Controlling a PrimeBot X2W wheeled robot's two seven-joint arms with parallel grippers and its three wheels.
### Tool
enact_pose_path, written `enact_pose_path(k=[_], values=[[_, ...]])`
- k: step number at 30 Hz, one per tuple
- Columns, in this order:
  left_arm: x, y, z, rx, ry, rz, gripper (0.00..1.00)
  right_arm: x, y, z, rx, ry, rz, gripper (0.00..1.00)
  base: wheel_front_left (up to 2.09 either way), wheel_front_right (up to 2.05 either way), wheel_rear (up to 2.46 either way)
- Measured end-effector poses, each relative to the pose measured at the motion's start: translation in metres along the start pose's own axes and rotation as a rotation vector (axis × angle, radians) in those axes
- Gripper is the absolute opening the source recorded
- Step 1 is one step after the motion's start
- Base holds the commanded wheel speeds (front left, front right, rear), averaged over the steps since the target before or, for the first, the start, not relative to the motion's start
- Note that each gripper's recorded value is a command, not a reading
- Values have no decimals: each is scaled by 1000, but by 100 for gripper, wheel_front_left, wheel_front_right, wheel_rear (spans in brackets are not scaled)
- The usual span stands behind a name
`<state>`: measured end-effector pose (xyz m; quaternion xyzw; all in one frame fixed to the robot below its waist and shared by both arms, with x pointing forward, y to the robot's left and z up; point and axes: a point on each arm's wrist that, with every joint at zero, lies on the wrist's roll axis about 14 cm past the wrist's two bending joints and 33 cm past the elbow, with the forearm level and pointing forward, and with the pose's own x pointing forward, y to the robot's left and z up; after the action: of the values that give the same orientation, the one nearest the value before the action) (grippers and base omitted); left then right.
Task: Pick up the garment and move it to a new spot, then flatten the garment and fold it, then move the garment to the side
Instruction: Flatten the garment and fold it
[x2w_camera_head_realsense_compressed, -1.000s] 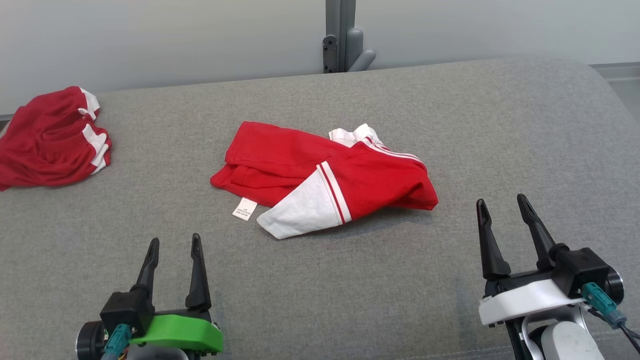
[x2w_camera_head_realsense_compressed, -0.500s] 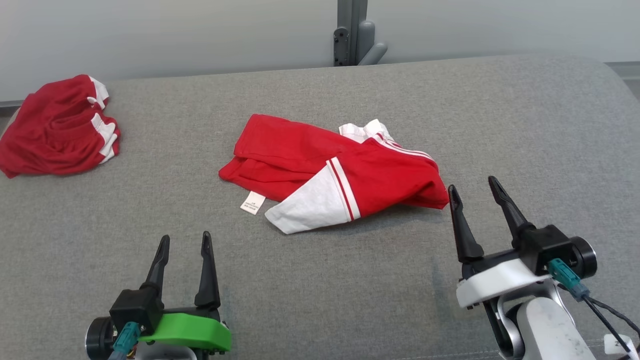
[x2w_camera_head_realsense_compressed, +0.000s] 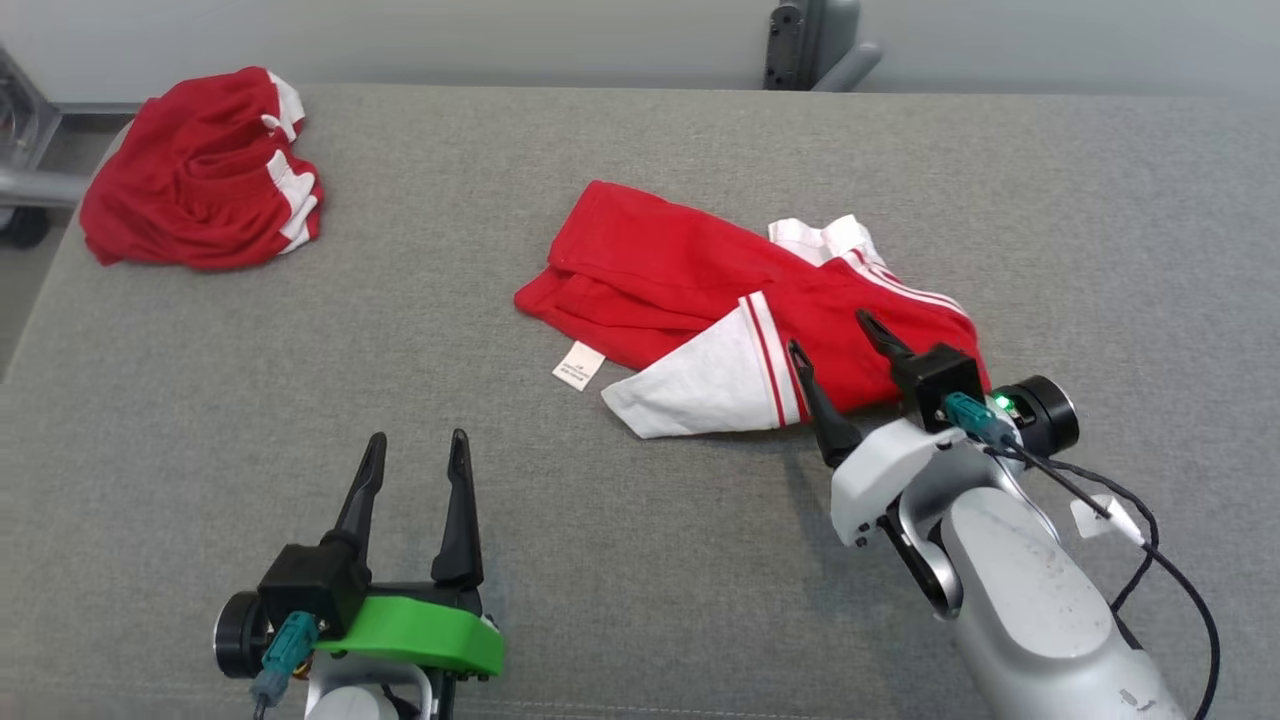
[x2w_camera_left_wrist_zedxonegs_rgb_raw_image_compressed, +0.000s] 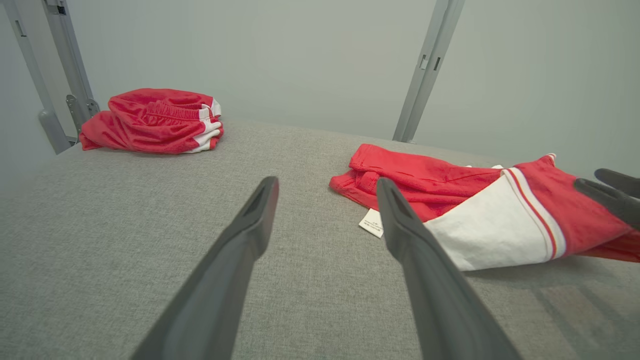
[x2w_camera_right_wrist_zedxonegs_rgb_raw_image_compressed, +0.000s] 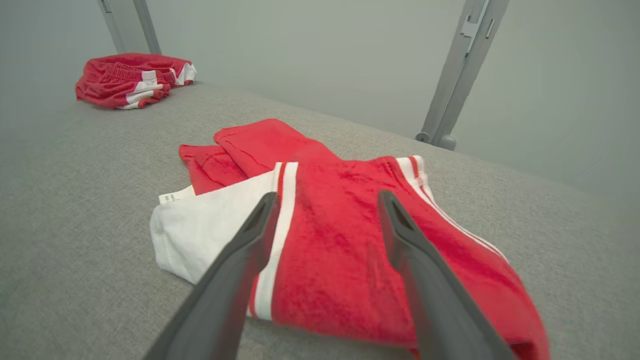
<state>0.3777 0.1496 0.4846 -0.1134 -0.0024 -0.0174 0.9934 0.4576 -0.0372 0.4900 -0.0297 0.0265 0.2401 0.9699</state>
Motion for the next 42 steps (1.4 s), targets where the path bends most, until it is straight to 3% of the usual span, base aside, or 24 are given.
enact_pose_path(k=[15,16,19,20,27,37,42], values=[[-23,37,1,-9,9,145,100,58,37,-54,-171,290,147,97,0,0,0],[-24,39,1,-8,8,153,100,60,35,-56,-184,304,142,45,0,0,0],[-26,42,2,-7,7,163,100,58,31,-62,-201,345,130,18,0,0,0],[-26,41,2,-8,6,161,100,57,30,-63,-201,351,126,0,0,0,0],[-23,31,-1,-14,13,129,100,44,22,-61,-192,353,100,0,0,0,0],[-13,9,-4,-3,17,43,100,41,-7,21,-106,18,4,0,0,0,0],[-10,-2,-6,1,23,5,100,17,-29,44,-64,-112,-77,0,0,0,0]])
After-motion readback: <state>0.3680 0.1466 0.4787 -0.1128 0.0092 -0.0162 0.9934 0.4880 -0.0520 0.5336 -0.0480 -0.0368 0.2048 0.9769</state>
